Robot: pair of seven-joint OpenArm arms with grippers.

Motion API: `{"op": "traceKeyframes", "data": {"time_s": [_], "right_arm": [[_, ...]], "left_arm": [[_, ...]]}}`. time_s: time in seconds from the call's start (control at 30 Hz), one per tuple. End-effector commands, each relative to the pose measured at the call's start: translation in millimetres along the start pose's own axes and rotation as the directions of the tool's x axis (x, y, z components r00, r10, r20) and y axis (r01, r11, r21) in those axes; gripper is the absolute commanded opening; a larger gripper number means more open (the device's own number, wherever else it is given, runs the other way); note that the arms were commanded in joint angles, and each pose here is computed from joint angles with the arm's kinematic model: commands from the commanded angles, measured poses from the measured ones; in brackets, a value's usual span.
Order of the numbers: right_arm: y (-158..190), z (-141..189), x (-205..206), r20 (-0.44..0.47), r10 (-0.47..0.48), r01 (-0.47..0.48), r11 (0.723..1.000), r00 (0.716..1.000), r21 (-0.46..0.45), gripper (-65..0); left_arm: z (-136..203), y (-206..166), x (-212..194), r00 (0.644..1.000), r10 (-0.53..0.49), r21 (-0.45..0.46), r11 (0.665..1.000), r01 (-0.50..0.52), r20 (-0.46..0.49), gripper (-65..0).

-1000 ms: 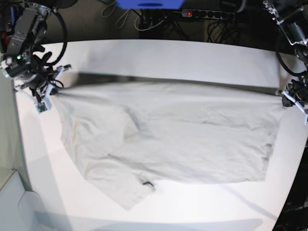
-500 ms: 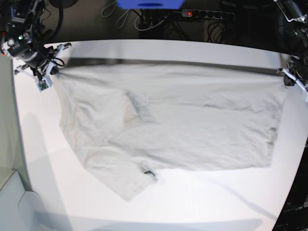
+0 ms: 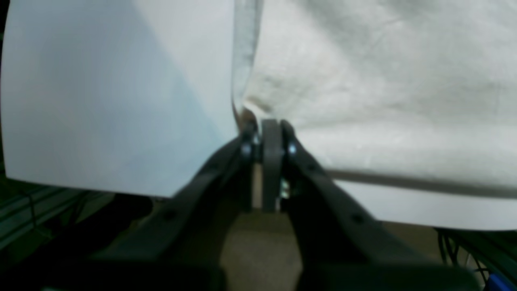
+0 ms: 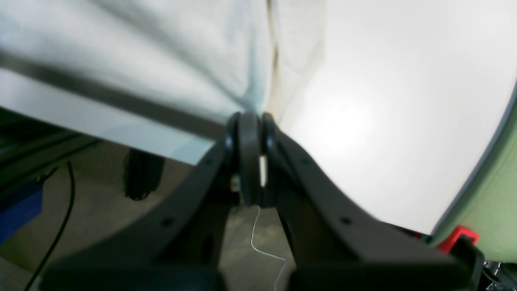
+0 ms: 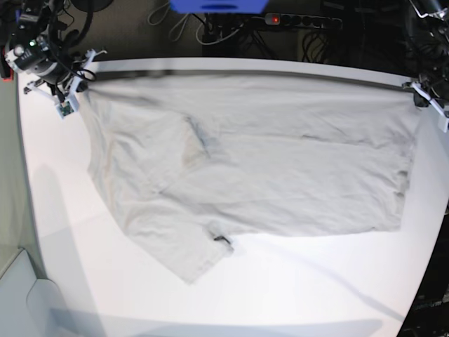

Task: Layout the t-shirt on the table in an organized manner, then fold the t-shirt properly
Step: 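Lift the folded edge and pull it back flat with both grippers, then release the t-shirt edge and raise both grippers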

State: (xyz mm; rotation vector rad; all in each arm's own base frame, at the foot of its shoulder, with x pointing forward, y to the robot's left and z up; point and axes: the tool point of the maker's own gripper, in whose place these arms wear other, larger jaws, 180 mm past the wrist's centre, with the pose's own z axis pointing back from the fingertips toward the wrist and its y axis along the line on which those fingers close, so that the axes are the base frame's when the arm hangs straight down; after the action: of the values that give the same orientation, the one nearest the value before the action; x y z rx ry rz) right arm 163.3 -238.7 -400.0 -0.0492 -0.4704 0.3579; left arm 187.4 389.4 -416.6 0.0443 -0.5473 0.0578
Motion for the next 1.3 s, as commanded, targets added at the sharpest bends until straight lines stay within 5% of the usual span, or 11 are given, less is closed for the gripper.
{"op": "traceKeyframes", "data": {"time_s": [0.0,0.7,0.83,1.0,1.13,1.27], "right_arm": [[-5.8,5.1,3.6,0.014,0.012,-0.011,1.0,1.0,-0.021,-65.0],[-3.2,5.0,-0.3,0.006,0.008,-0.008,1.0,1.0,-0.016,-65.0],[-3.4,5.4,-2.1,0.001,0.011,-0.011,1.0,1.0,-0.016,-65.0],[-4.4,6.0,-3.3,-0.006,0.014,-0.014,1.0,1.0,-0.018,-64.0],[-4.4,6.0,-3.5,-0.006,0.012,-0.012,1.0,1.0,-0.019,-52.6],[-13.3,9.4,-8.2,-0.012,-0.014,0.014,0.999,1.0,-0.045,-39.7]], "left_arm": [[7.4,10.0,9.9,1.0,-0.02,0.026,0.999,0.019,0.022,-64.7],[3.1,1.8,-1.5,1.0,-0.013,0.011,1.0,0.013,-0.002,-62.7],[3.2,1.8,-2.2,1.0,-0.013,0.011,1.0,0.013,-0.003,-48.7],[4.1,-0.8,-4.7,0.999,-0.032,-0.005,0.999,0.032,-0.007,-18.3],[4.5,0.1,-4.6,1.0,-0.03,-0.003,1.0,0.03,-0.005,-5.0],[4.8,0.6,-4.3,1.0,-0.031,-0.002,1.0,0.031,-0.005,-0.7]]}}
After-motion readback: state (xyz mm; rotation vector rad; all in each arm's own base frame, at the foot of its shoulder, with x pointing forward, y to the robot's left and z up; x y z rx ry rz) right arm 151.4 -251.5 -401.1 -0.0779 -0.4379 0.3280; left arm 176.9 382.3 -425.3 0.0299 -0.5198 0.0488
